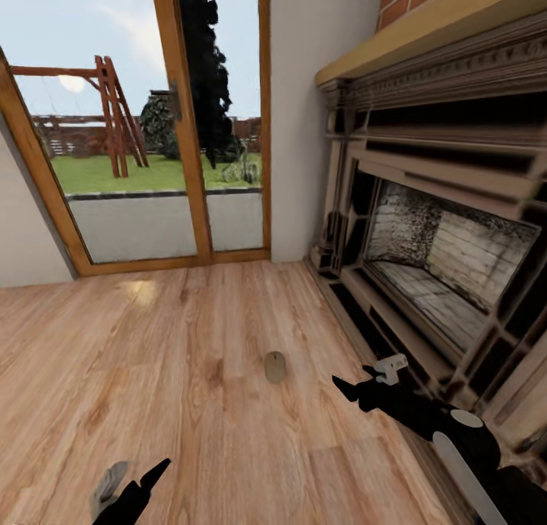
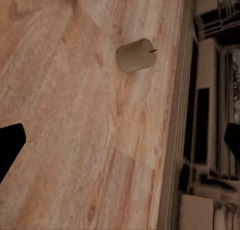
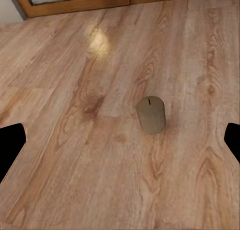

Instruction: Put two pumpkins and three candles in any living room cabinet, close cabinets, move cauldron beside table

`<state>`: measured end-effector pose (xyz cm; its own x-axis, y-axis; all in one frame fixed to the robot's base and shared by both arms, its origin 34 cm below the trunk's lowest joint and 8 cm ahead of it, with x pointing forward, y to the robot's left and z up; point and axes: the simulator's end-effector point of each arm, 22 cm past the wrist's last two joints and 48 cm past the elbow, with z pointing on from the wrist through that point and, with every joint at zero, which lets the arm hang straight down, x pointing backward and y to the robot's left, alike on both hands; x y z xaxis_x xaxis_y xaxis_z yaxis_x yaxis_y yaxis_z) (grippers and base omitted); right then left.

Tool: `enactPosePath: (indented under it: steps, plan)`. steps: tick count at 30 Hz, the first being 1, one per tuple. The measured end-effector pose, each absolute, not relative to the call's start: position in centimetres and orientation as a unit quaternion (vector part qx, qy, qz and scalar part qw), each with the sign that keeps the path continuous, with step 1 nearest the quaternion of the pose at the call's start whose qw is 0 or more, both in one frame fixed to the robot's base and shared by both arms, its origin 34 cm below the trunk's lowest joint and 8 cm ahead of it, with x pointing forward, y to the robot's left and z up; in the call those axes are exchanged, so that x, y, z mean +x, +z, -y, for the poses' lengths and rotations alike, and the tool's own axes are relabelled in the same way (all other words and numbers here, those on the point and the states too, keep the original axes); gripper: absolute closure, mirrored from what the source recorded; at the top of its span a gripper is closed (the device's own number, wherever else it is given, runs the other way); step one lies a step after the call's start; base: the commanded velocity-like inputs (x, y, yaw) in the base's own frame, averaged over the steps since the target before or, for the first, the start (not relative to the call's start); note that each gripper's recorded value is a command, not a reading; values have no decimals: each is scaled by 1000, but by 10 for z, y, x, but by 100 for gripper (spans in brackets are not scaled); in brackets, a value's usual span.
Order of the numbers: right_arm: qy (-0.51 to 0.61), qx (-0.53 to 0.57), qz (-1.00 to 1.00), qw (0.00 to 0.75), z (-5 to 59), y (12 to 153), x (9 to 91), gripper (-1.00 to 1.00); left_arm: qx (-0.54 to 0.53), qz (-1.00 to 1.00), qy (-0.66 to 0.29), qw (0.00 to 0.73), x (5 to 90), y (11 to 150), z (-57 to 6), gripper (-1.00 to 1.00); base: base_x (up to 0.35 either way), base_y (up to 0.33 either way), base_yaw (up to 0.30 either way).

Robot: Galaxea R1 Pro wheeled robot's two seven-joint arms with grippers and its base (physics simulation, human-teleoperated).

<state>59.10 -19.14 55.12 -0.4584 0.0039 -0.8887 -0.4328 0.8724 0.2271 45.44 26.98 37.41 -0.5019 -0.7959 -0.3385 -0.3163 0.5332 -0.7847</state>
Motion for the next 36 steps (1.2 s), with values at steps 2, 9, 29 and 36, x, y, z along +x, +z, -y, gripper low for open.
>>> enactPosePath:
  steps: [2, 9, 29, 36]
  plan:
    - [215, -134, -827, 502, 190, 550, 590, -100, -348, -799, -336, 358, 454, 374, -269, -100, 269, 186, 300]
    - [187, -152, -832, 500, 190, 543, 591, -100, -348, -799, -336, 358, 454, 374, -269, -100, 312, 69, 300]
    - [65, -60, -909, 408, 211, 475, 601, -100, -363, -804, -325, 342, 444, 357, -273, -100, 336, 26, 74]
    - [69, -53, -919, 385, 200, 456, 605, -100, -364, -804, -325, 341, 444, 357, -272, -100, 251, 83, 0]
